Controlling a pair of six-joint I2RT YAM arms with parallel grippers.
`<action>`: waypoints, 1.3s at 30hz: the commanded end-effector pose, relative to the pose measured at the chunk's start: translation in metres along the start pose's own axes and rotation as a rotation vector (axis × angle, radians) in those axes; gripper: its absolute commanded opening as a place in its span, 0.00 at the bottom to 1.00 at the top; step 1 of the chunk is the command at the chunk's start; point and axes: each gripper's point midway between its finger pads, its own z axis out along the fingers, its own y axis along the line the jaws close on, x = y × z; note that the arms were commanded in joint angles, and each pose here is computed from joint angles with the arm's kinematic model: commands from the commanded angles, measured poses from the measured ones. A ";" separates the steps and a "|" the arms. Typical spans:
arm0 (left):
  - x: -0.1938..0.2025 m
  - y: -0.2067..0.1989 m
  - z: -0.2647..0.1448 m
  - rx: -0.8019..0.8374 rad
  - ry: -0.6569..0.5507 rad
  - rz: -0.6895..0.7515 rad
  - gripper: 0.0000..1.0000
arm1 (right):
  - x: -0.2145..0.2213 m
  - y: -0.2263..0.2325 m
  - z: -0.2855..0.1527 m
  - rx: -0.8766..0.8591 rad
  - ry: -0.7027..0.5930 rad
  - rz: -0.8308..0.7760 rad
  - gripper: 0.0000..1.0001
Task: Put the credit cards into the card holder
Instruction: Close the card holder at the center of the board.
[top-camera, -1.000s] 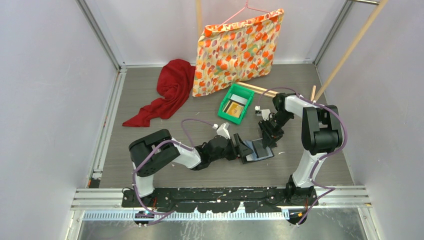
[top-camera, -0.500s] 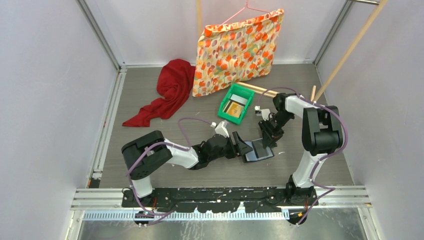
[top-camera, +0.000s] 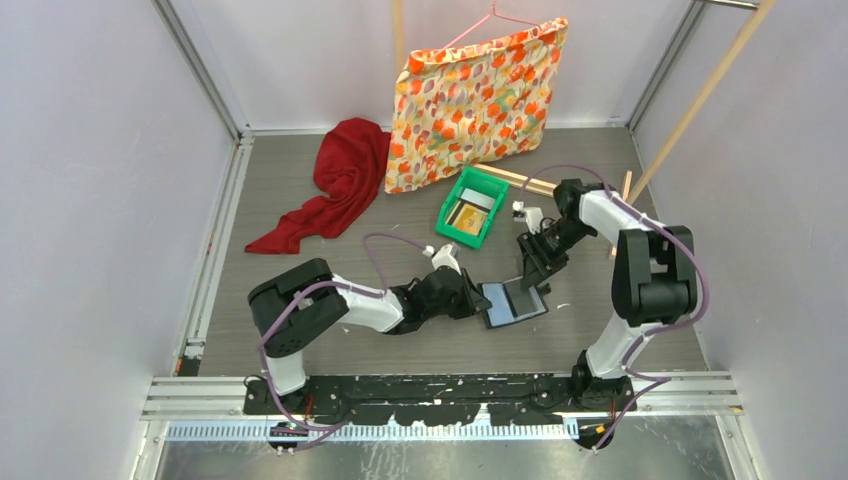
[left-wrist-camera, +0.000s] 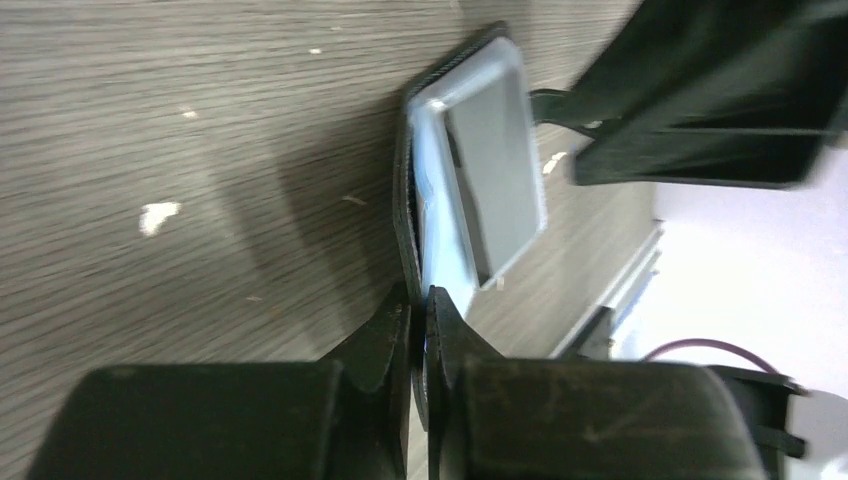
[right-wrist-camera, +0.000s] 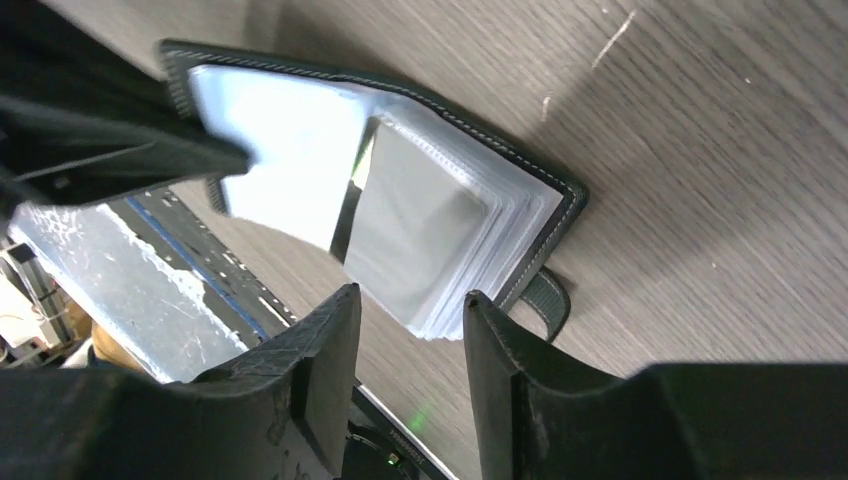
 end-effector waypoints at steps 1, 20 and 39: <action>-0.014 0.008 -0.017 -0.119 -0.016 0.085 0.01 | -0.015 0.027 -0.034 -0.065 -0.157 -0.079 0.49; -0.039 0.017 -0.044 -0.489 0.259 0.369 0.09 | -0.020 0.042 -0.047 -0.090 -0.236 -0.112 0.50; -0.023 -0.070 0.006 -0.049 0.277 0.234 0.52 | -0.024 0.011 -0.035 0.026 -0.214 -0.007 0.50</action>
